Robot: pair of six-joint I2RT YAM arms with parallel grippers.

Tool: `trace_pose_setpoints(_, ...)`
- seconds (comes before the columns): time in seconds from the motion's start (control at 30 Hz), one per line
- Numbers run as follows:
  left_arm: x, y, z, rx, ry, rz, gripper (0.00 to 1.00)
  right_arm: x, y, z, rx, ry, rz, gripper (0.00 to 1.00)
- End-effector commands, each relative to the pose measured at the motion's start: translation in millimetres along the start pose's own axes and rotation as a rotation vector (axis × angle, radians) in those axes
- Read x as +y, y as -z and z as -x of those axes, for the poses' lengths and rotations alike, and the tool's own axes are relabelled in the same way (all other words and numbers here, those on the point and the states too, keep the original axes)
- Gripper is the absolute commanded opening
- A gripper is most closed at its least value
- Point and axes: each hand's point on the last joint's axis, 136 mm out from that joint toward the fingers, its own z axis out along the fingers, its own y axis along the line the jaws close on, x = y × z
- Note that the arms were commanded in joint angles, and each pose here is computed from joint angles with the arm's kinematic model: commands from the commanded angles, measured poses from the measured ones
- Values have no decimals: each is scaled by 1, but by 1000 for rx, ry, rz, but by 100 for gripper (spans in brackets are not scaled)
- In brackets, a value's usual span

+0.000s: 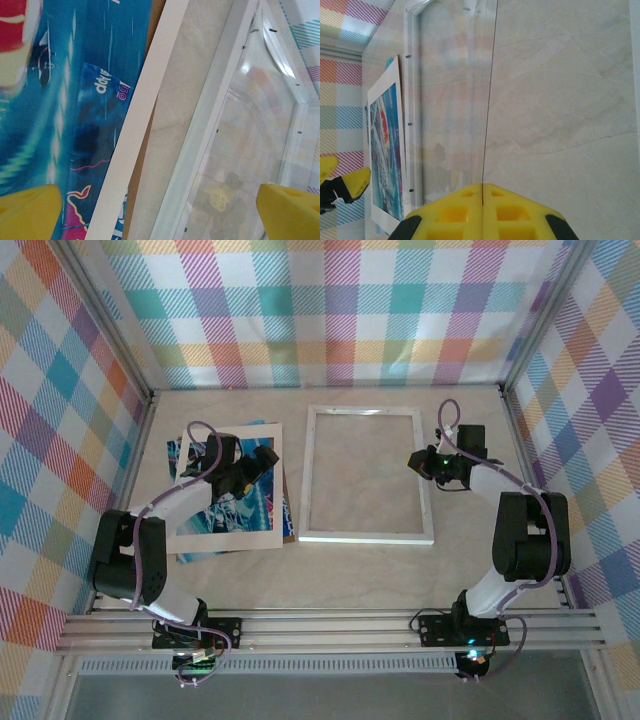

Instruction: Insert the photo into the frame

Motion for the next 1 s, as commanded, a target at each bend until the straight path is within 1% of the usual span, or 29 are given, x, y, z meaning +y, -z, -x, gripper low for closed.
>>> trace_pose_setpoints(0.0,-8,-4,-4,7,-25,-23,100,11,12,14,-32,63,1,0)
trace_pose_setpoints(0.3,-10,-2,-4,6,-31,-25,100,14,13,17,-29,84,4,0)
trace_pose_setpoints(0.5,-10,-2,-4,5,-33,-24,100,26,16,23,-34,131,35,0)
trace_pose_setpoints(0.7,-9,-1,-4,4,-32,-22,100,32,15,23,-22,134,72,0)
trace_pose_setpoints(0.97,-7,-1,-5,5,-33,-16,100,32,17,20,-8,128,67,0)
